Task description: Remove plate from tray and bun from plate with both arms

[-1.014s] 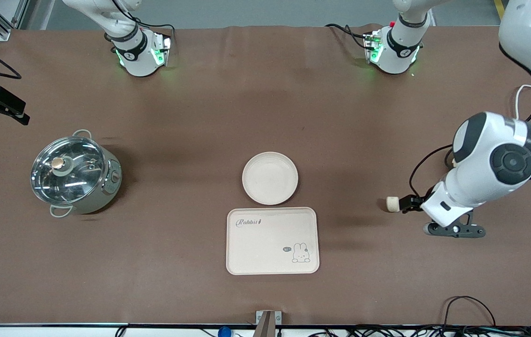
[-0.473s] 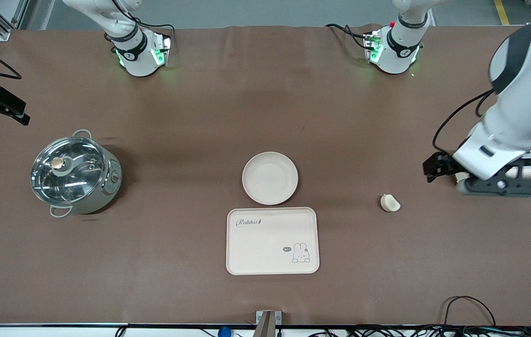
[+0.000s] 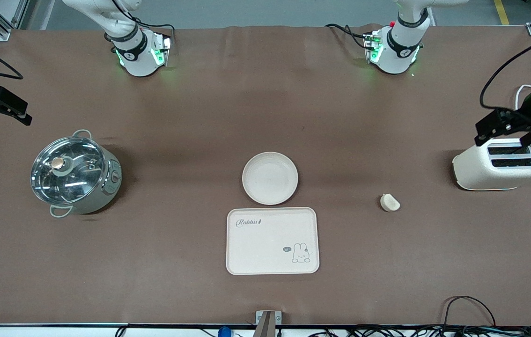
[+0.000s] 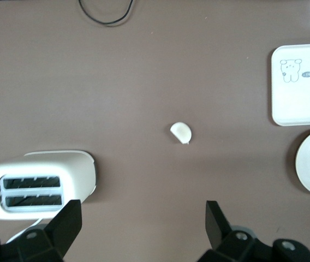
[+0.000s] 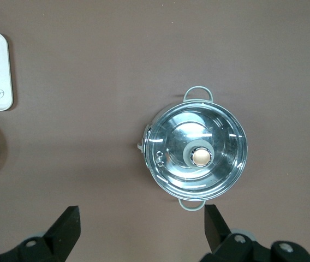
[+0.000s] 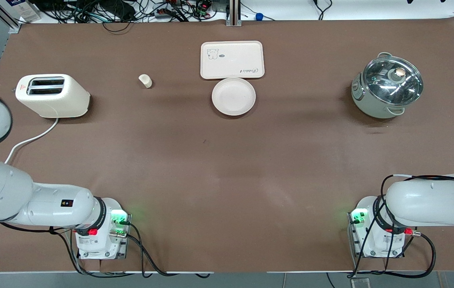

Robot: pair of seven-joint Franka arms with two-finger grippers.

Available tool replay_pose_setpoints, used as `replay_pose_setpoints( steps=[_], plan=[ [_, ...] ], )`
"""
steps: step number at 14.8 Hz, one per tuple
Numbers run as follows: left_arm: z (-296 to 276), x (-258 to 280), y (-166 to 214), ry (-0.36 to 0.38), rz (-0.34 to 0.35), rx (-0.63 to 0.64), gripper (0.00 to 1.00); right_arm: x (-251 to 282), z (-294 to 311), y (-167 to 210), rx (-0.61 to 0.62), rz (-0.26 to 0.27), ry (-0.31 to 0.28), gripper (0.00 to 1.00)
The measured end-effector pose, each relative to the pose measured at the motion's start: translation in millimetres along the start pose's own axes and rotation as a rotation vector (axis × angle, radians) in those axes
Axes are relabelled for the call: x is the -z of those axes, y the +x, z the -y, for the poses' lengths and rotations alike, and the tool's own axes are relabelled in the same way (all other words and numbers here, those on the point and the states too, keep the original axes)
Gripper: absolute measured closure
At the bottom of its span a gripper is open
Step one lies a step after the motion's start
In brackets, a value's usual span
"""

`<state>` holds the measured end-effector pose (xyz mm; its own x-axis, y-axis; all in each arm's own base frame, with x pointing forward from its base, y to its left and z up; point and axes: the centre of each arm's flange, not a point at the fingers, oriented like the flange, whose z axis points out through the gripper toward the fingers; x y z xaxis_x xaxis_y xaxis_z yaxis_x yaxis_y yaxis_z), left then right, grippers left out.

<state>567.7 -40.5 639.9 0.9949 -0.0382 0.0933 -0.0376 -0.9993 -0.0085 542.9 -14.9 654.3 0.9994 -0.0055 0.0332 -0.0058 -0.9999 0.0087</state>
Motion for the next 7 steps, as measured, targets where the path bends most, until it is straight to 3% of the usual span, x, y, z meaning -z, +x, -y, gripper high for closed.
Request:
replay_pose_setpoints(
  steps=[3,7],
  plan=[
    [-1.6,5.1,-22.6,0.009,0.006,-0.01,0.0,-0.3,-0.4,0.0,-0.001,0.001,0.0,0.0],
    [-16.6,6.6,-22.2,0.009,0.002,-0.036,0.0,-0.7,-0.8,0.0,-0.002,0.001,0.001,0.0]
  ],
)
